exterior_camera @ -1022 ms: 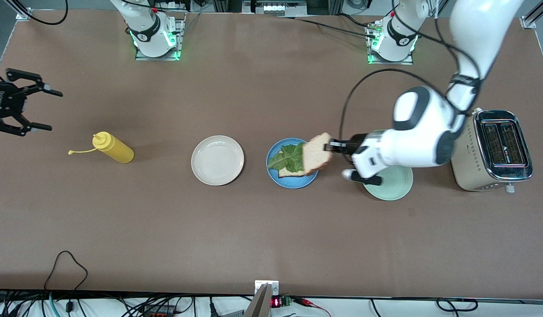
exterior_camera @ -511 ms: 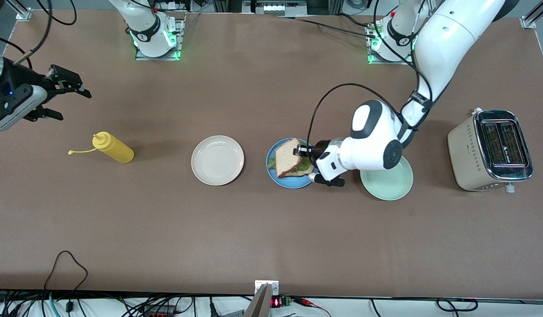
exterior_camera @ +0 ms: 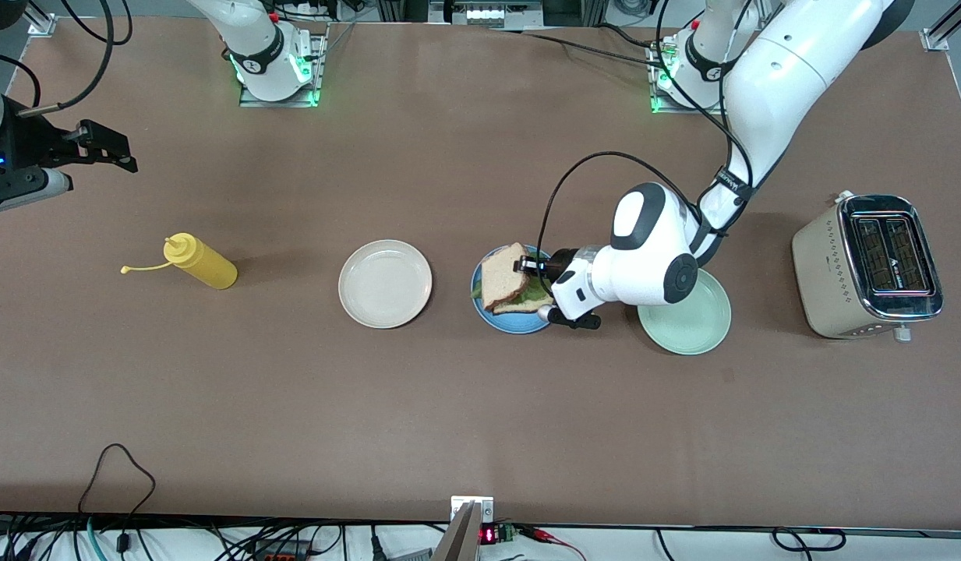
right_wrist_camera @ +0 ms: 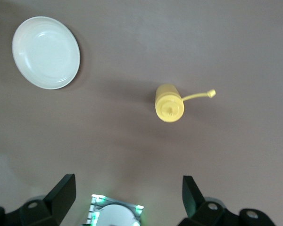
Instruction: Make sandwich in blue plate with both arms
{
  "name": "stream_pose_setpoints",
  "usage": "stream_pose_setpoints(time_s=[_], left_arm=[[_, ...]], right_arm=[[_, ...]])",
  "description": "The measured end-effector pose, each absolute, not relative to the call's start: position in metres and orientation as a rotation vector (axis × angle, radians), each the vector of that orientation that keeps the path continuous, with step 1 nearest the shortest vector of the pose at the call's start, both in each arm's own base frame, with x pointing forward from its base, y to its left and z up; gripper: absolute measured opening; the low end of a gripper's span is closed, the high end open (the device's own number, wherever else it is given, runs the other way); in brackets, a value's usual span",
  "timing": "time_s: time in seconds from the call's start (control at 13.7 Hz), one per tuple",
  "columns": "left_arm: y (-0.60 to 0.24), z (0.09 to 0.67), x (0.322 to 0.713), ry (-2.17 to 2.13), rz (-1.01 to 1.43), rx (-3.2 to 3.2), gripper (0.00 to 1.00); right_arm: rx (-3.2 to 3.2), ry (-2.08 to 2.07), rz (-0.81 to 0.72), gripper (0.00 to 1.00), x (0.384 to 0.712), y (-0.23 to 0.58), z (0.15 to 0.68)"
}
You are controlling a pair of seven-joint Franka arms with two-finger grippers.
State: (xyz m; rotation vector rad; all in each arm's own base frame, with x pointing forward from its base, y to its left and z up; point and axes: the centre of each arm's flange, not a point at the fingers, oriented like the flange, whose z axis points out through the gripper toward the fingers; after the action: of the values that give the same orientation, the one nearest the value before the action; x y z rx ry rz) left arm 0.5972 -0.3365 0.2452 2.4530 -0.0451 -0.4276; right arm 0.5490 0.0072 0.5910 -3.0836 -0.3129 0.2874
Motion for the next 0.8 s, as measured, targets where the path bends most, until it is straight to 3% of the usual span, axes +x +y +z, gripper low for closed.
stream_pose_setpoints(time_s=[0.29,0.8], left_arm=[[-0.316,0.219,0.604,0.011,-0.462,2.447,0.19],[-0.269,0.246,0.635,-0.043,-0.361,2.428,0.9]], right_arm=[[-3.107,-0.146,0.313,1.0,0.55,0.006,0.587],[-3.132,-0.07,0.259,1.0,0.56,-0.012,0.581]])
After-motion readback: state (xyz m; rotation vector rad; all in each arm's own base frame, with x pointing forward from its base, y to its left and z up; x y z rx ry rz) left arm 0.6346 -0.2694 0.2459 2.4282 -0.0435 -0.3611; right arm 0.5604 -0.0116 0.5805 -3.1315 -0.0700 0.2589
